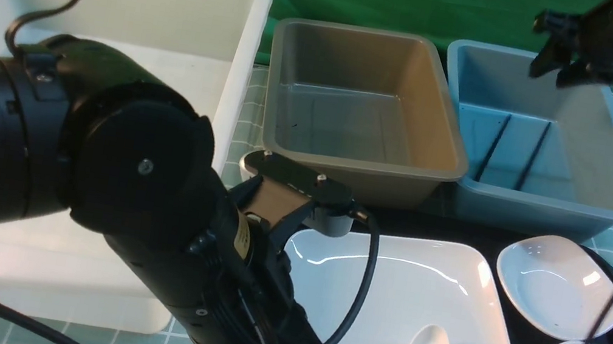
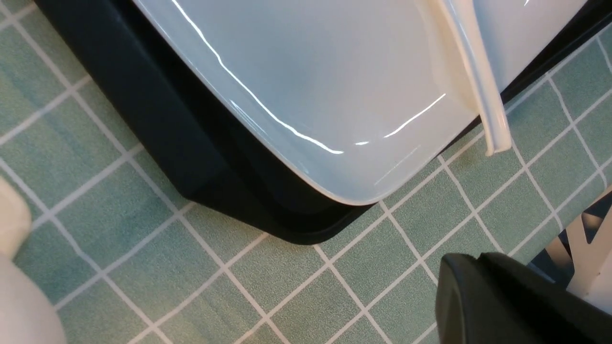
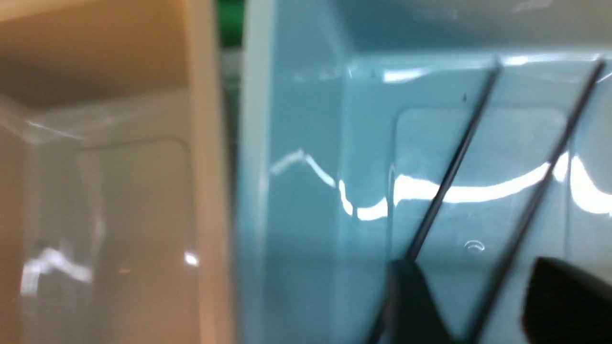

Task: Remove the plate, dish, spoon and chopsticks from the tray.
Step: Use the right arm to put the chopsticks into the small storage box on the right, then use the left arm to grab a soup spoon from the plate

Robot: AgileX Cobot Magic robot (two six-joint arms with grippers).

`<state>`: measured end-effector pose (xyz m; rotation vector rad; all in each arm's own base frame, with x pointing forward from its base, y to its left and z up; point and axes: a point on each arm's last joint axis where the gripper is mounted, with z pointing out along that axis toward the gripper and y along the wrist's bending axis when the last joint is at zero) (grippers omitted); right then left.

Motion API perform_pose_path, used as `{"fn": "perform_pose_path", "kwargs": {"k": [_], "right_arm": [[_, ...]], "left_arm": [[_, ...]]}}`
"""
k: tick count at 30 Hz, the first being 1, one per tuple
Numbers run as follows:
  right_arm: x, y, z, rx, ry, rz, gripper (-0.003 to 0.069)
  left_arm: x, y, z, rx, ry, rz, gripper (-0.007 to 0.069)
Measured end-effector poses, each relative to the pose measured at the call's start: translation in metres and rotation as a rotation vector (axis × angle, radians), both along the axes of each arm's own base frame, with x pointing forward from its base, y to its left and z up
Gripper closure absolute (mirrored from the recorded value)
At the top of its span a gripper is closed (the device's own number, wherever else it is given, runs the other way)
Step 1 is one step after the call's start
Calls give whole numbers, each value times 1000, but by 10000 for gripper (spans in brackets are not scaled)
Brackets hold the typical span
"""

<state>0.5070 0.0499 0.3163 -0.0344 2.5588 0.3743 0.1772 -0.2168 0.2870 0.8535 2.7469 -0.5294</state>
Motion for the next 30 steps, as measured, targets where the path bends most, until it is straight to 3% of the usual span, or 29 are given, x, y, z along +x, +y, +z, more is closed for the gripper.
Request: {"fn": "perform_pose_path", "kwargs": {"k": [2,7,11,17,24,30], "right_arm": [[-34,4,55,-6,-77,40,572],[-144,28,125,-77,-135,187,633],[-218,30,111,-166,-48,240,635],[-293,7,63,-209,46,187,633],[-326,-13,48,-230,91,126,624],[-348,-24,62,-256,11,83,603]], "left_arm": [[0,0,0,-4,-5,1,615],[5,-5,3,-63,-53,19,615],[14,-23,4,-122,-58,-13,615],[21,-88,-24,-21,-38,-186,615],[22,-134,-65,146,98,-239,613],[39,-147,-80,227,78,-175,531]]}}
